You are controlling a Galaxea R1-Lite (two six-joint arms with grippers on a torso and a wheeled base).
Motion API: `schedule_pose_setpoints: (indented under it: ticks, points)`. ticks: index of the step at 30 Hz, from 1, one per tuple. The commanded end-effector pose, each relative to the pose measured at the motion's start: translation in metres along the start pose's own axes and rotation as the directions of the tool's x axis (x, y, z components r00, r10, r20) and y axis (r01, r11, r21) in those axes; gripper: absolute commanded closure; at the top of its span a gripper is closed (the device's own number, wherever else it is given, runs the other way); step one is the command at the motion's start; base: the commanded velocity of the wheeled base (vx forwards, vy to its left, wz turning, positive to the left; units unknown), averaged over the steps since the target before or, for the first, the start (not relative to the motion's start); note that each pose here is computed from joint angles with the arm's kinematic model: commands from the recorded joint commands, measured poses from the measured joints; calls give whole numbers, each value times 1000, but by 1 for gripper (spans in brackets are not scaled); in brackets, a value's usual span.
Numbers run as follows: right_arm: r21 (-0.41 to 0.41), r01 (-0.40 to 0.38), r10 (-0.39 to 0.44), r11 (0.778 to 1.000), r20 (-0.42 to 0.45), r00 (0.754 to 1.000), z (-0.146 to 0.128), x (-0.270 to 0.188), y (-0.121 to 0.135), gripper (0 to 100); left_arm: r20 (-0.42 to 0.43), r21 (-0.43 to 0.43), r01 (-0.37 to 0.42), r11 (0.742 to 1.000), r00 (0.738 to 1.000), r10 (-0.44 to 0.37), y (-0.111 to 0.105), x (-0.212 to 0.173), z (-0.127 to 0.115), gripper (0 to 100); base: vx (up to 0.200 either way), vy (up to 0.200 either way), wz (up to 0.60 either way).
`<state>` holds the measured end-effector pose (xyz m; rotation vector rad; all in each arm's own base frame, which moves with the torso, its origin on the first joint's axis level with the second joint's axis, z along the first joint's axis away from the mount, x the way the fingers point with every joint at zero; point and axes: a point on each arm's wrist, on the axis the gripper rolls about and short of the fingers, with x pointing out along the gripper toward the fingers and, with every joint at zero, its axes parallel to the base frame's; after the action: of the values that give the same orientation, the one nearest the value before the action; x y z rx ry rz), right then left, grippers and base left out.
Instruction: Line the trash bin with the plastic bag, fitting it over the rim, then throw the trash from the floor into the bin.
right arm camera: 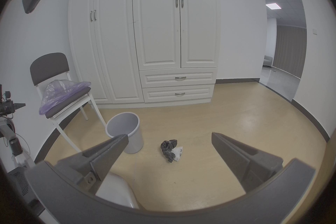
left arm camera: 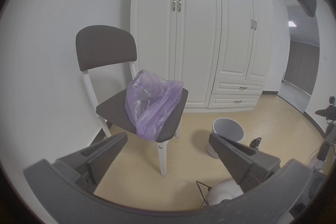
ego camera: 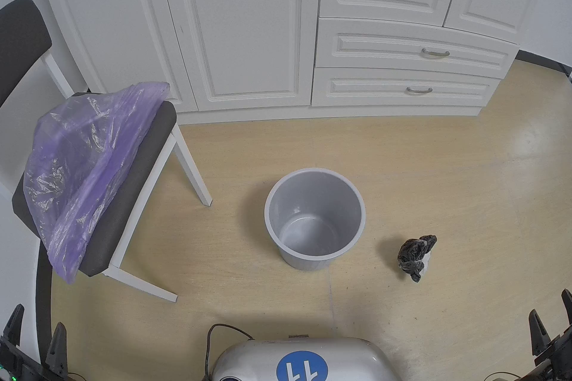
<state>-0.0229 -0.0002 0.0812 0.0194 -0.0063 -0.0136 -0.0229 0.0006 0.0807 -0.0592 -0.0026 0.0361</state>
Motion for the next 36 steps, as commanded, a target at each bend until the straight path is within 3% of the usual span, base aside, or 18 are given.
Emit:
schedule_pose_setpoints:
  ticks: [1, 17, 36]
  points:
    - [1, 0, 0, 1000, -2, 1000, -5, 0, 0, 0, -1, 1, -1, 1000, 1000, 1, 0, 0, -5, 0, 0, 0, 0]
    - [1, -1, 1, 1000, -3, 1000, -5, 0, 0, 0, -5, 48, 12, 999, 1000, -11, 0, 0, -6, 0, 0, 0, 0]
    - [5, -1, 1, 1000, -2, 1000, -5, 0, 0, 0, -5, 36, 2, 999, 1000, -2, 0, 0, -6, 0, 0, 0, 0]
